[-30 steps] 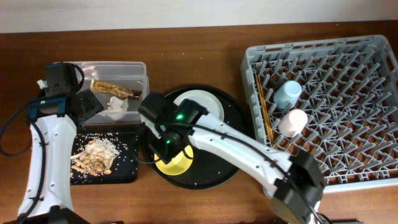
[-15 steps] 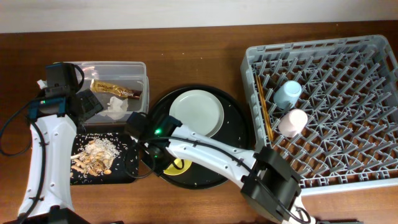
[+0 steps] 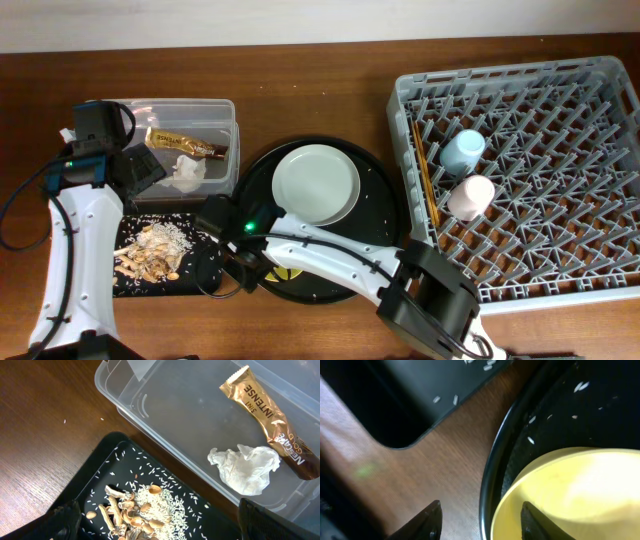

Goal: Sort waste into correct bins and load items into the dishwasher rack
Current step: 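Reach the right gripper to the yellow bowl and grasp its rim, then carry the yellow bowl to the rack's back corner and release it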

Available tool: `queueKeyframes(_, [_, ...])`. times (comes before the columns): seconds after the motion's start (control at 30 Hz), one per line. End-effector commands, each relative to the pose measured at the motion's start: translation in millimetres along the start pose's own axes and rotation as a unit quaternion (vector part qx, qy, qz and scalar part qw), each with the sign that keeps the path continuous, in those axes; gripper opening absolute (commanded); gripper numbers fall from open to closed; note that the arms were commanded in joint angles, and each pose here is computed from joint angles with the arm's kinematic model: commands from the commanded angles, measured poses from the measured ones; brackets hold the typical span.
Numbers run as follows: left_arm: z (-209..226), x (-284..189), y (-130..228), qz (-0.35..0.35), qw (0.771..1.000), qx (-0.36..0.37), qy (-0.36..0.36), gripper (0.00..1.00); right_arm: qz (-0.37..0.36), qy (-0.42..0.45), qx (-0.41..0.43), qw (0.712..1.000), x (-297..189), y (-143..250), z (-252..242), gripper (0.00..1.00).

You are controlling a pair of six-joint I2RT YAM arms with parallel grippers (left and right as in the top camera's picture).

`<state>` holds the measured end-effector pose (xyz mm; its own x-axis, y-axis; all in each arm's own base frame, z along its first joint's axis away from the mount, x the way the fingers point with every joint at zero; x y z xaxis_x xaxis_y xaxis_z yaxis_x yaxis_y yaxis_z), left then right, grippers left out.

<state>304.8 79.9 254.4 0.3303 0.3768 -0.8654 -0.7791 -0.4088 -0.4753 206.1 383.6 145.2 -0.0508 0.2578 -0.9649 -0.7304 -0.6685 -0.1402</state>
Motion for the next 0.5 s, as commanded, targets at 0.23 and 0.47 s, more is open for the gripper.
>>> queueKeyframes(0.23, [3,-7,-4,-0.014,1.000,-0.001,0.000,1.00,0.020,0.012,0.010,1.000,17,10,-9,0.04])
queueKeyframes(0.47, [3,-7,-4,-0.014,1.000,-0.001,0.000,0.99,0.034,0.014,0.038,0.999,-31,-6,-17,0.04])
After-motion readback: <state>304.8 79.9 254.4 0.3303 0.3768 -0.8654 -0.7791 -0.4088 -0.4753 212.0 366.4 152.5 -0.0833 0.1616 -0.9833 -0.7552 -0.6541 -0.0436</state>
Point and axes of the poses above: each gripper's point midway between its finger pads, its own x axis out along the fingers, its own z axis along the line the jaws close on, y = z × x, the point moved 10 cm from there along -x, back along the fingers, and after that the axes turned 7 degrees about x, right-handed, at the moved point
